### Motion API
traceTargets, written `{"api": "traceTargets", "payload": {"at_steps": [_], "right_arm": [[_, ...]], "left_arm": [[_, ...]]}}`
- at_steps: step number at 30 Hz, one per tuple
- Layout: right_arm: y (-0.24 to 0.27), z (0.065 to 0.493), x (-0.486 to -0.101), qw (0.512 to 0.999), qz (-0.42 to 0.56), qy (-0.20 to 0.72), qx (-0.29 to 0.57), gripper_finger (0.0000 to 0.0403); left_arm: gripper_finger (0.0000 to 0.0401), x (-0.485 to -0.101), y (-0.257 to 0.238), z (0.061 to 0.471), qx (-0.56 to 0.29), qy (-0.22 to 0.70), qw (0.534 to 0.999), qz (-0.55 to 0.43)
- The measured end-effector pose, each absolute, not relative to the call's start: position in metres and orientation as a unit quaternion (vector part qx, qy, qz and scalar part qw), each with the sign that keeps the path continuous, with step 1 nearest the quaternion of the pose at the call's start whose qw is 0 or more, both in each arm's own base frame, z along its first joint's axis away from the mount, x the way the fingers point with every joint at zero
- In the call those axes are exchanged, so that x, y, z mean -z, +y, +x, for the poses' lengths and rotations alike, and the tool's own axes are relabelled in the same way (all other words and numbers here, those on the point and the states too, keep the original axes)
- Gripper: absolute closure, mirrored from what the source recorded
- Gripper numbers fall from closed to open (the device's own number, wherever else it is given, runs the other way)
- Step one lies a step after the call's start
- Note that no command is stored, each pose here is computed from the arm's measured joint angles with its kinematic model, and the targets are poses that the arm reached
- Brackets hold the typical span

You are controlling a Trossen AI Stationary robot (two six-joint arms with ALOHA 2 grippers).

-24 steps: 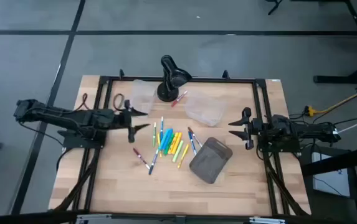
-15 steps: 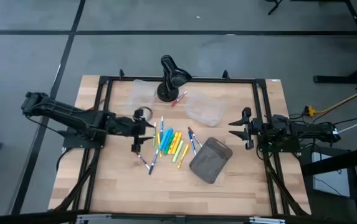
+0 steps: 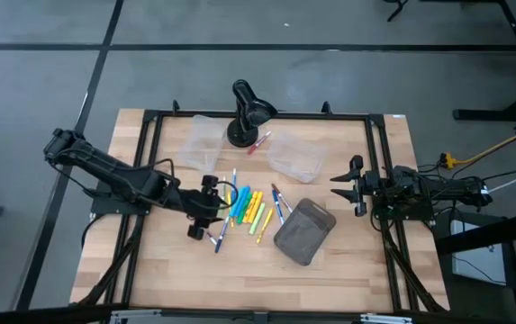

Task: Pick & Place Markers
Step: Put the purple marker pen into the left transparent bin

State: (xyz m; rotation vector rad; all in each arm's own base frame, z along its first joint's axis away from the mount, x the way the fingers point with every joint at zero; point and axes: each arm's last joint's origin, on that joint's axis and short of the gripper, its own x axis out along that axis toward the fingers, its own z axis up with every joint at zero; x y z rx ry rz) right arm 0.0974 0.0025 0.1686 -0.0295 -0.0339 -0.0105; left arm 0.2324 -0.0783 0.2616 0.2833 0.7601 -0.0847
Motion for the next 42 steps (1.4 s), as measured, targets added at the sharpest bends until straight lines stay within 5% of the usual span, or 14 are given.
{"api": "traceTargets", "payload": {"at_steps": [7,24,42], "right_arm": [[0.003,0.097,-0.169,1.000,-0.015,-0.017,0.005,0.0246],[0.003,0.097,-0.169,1.000,-0.015,-0.017,0.005,0.0246],[0.003,0.097,-0.168,1.000,-0.015,-0.017,0.005,0.0246]], "left_arm": [[0.0189,-0.252,-0.088,0.231,0.039,0.401,0.909,0.104],[0.0189,-0.186,-0.116,0.236,0.087,0.571,0.806,0.128],[0.0189,-0.168,-0.117,0.236,0.104,0.612,0.763,0.181]]}}
